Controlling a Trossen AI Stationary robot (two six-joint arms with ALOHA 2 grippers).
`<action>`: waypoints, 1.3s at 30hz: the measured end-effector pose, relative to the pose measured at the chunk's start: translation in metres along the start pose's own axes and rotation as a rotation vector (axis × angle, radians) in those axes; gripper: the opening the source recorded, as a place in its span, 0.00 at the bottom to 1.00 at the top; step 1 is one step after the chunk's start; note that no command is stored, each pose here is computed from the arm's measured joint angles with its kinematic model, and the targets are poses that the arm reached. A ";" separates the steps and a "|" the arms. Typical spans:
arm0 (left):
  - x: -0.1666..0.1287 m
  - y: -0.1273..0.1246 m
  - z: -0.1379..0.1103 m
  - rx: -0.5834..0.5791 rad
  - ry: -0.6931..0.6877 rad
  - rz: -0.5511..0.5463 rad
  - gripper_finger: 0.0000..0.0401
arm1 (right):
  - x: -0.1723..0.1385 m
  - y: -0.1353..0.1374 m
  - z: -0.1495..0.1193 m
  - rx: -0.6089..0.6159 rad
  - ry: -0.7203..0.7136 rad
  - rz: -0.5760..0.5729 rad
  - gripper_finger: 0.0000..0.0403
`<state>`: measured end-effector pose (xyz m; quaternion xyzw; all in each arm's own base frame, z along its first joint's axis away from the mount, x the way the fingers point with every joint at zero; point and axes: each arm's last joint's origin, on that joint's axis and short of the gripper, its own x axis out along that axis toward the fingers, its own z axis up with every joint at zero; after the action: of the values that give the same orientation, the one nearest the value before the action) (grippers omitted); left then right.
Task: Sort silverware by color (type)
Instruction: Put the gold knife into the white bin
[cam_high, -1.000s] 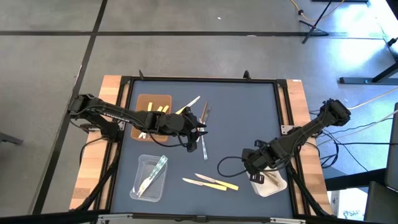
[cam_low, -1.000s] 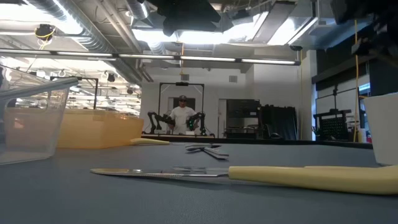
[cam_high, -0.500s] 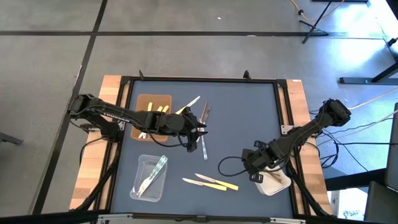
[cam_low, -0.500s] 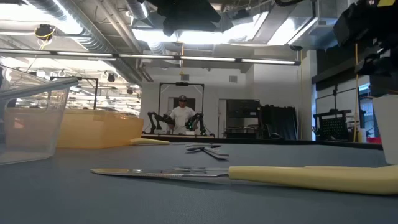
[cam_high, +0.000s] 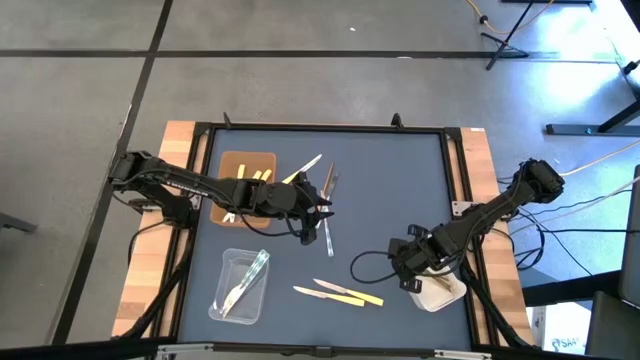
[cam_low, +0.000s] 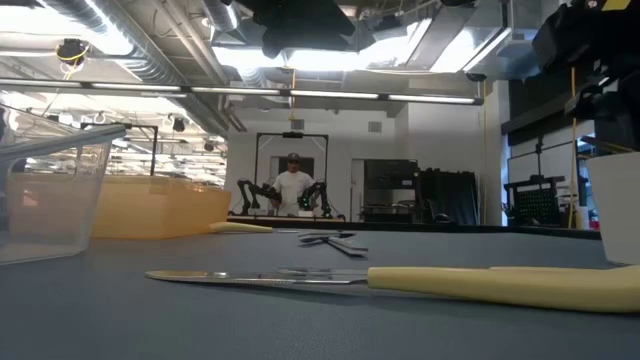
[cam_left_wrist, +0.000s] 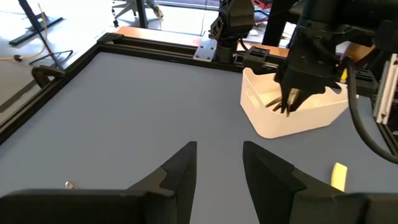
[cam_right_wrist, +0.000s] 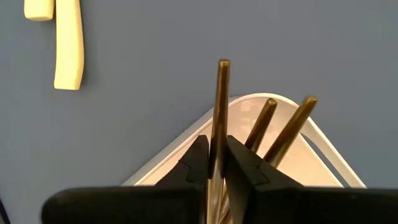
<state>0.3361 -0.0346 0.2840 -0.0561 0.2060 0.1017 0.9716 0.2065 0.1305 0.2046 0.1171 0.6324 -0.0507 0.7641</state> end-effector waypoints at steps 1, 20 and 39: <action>0.000 0.000 0.000 0.000 0.001 -0.006 0.31 | 0.000 0.000 0.000 0.000 0.000 0.000 0.09; -0.004 -0.015 -0.003 0.019 0.011 -0.093 0.31 | -0.001 0.001 0.000 0.001 0.008 0.012 0.23; -0.016 -0.047 0.008 0.003 -0.154 -0.257 0.45 | -0.010 -0.001 -0.001 0.005 -0.016 0.044 0.23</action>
<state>0.3351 -0.0819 0.3015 -0.0727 0.1222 -0.0196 0.9896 0.2031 0.1290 0.2143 0.1324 0.6233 -0.0365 0.7698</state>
